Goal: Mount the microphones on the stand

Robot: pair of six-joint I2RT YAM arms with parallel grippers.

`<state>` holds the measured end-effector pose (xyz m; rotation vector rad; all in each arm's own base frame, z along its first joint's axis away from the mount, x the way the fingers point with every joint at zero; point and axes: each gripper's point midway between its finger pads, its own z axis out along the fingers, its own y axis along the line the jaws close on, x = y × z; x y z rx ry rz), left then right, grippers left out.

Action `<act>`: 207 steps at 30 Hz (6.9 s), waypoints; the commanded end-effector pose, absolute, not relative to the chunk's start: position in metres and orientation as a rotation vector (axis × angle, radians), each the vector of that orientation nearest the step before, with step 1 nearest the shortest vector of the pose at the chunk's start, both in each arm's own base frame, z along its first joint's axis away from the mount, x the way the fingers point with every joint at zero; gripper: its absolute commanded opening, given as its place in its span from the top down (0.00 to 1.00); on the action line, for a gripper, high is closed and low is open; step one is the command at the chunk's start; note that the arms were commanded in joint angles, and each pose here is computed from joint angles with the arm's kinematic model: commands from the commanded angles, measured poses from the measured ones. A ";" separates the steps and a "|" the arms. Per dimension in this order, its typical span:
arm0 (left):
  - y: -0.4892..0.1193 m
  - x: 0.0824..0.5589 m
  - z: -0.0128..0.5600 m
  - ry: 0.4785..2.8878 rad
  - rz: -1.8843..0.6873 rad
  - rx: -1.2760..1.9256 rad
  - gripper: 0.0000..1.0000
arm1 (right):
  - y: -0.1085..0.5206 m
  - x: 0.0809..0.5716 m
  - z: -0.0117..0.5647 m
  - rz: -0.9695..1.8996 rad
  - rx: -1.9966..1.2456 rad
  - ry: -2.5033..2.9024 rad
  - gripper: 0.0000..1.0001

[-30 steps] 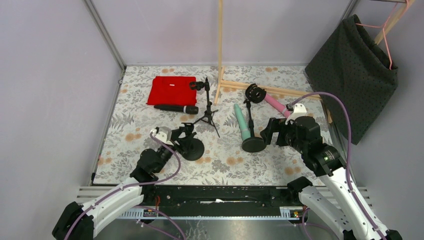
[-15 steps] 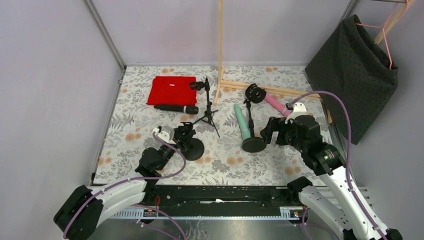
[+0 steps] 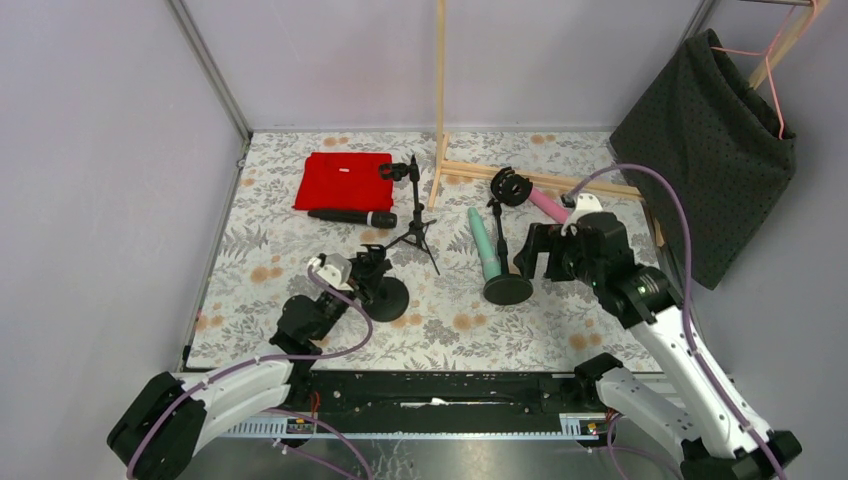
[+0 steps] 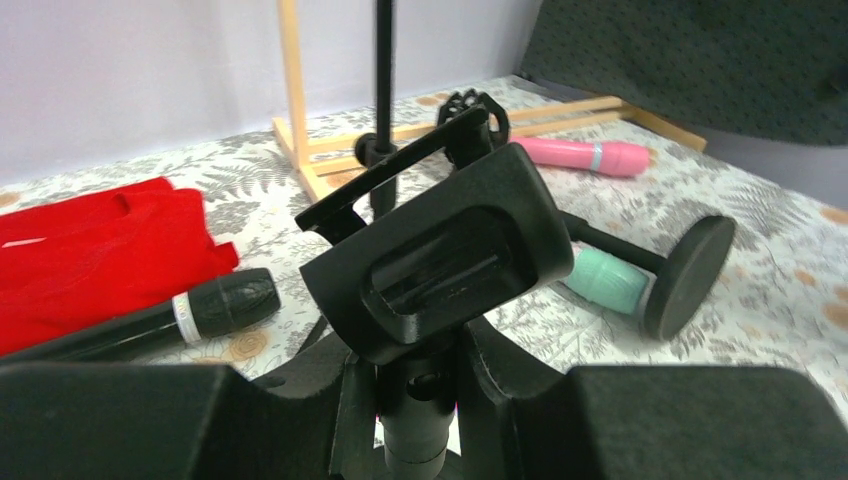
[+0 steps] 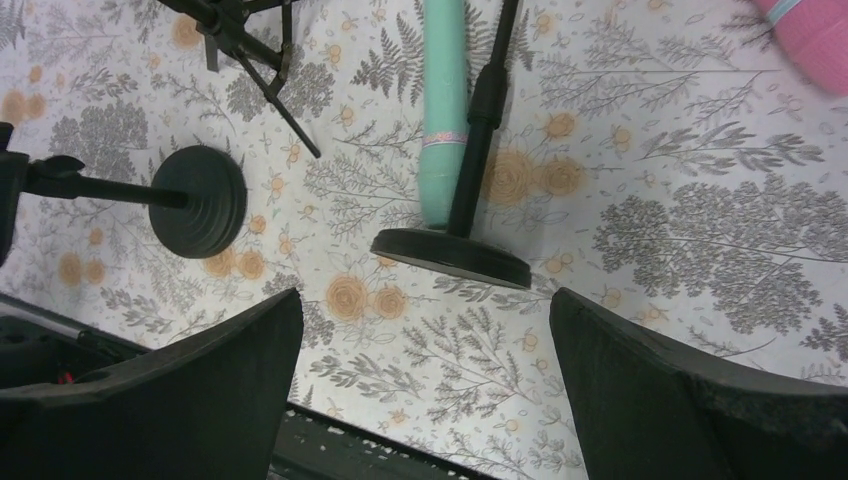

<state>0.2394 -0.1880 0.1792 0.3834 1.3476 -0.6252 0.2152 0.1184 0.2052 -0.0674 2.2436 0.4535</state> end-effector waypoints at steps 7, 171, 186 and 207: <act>-0.213 0.194 0.163 1.272 -0.768 0.661 1.00 | 0.167 0.246 0.181 0.541 -0.114 2.560 0.00; -0.263 0.185 0.121 1.242 -0.561 1.119 1.00 | 0.297 0.146 0.260 0.398 -1.173 2.389 1.00; -0.277 0.171 0.112 1.227 -0.595 1.206 1.00 | 0.328 0.178 0.265 0.399 -1.132 2.218 1.00; -0.282 0.167 0.108 1.220 -0.596 1.247 1.00 | 0.361 0.191 0.249 0.350 -1.123 2.150 1.00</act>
